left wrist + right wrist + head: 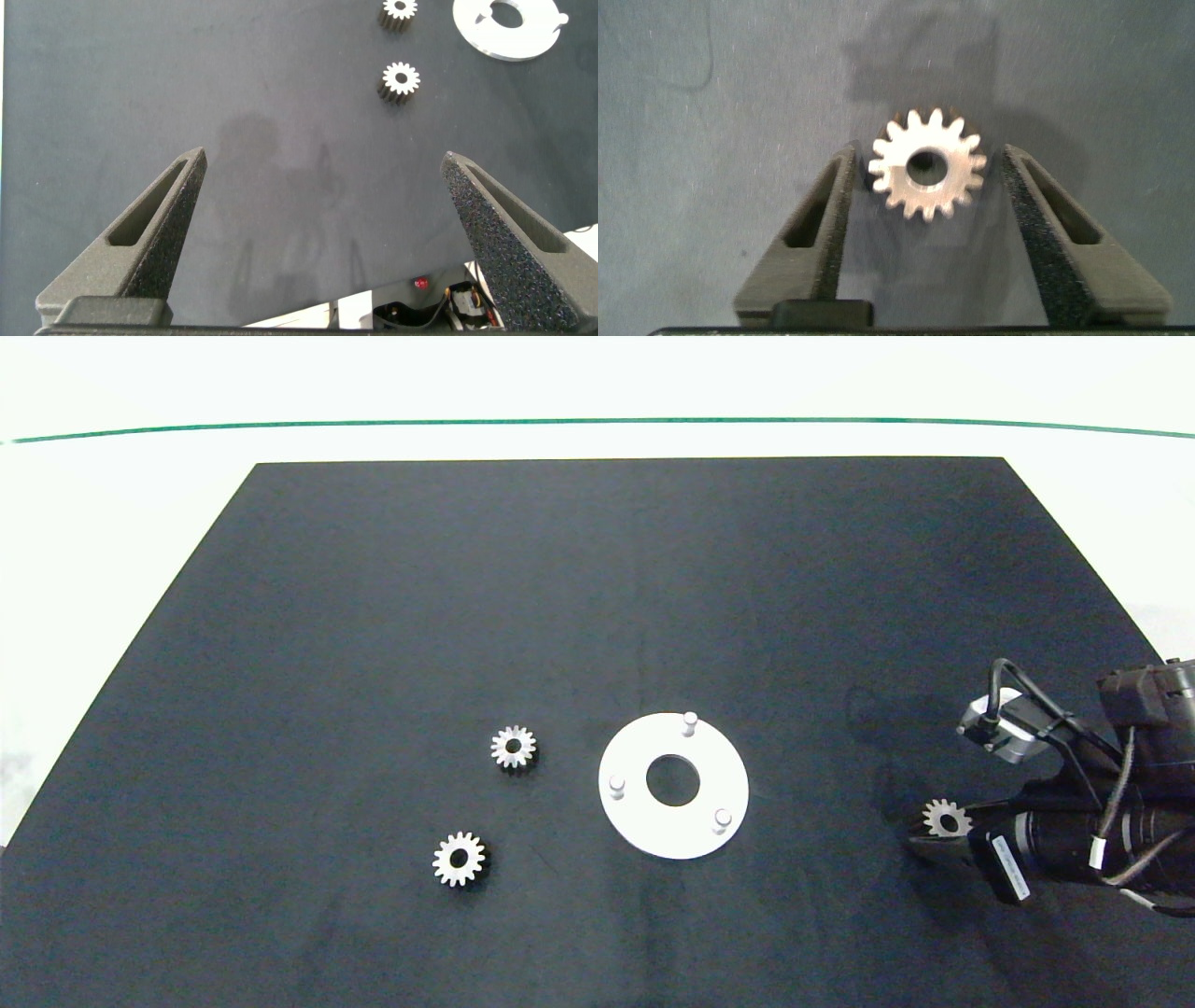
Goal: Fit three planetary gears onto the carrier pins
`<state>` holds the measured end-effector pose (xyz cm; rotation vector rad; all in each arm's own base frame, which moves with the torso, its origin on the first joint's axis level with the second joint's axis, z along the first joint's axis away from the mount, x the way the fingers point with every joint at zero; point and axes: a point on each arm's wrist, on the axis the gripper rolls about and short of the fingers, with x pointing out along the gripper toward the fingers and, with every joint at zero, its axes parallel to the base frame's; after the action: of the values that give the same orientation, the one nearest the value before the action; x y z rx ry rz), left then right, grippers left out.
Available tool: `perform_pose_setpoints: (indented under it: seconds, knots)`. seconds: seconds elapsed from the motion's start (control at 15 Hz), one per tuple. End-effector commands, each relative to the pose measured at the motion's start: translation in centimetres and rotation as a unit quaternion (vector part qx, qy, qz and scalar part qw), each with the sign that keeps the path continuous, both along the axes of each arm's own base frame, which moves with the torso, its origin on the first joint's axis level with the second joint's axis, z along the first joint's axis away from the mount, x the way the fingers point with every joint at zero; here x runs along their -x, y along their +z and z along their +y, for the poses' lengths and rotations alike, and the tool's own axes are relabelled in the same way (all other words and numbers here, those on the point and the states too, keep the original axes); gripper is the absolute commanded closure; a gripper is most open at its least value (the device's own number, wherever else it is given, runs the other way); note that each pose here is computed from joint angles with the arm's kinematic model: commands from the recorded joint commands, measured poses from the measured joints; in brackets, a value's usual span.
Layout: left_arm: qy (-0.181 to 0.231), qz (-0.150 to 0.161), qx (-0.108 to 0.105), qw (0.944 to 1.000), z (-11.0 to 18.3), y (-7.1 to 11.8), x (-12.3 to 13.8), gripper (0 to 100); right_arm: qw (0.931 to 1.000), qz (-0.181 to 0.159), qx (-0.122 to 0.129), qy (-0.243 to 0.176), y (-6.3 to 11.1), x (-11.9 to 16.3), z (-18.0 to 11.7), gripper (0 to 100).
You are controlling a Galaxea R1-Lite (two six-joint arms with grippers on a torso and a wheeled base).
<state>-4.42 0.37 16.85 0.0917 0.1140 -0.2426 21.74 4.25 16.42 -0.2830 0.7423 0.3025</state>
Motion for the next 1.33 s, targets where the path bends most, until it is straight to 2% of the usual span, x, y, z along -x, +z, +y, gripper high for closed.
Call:
perform_pose_setpoints:
  seconds: [0.07, 1.13, 1.33]
  knots:
    - [0.000, 0.003, 0.000, 1.0000, -0.01, -0.10, -0.02, 0, 1.0000, 0.001, 0.000, 0.001, -0.34, -0.31, 0.04, 44]
    - [-0.002, 0.004, -0.001, 1.0000, 0.00, -0.09, -0.04, 0, 1.0000, -0.001, -0.002, 0.003, -0.23, -0.33, 0.03, 77]
    - [-0.002, 0.003, 0.000, 1.0000, 0.00, -0.10, -0.02, 0, 0.9999, -0.013, -0.004, 0.006, 0.30, 0.01, 0.07, 81]
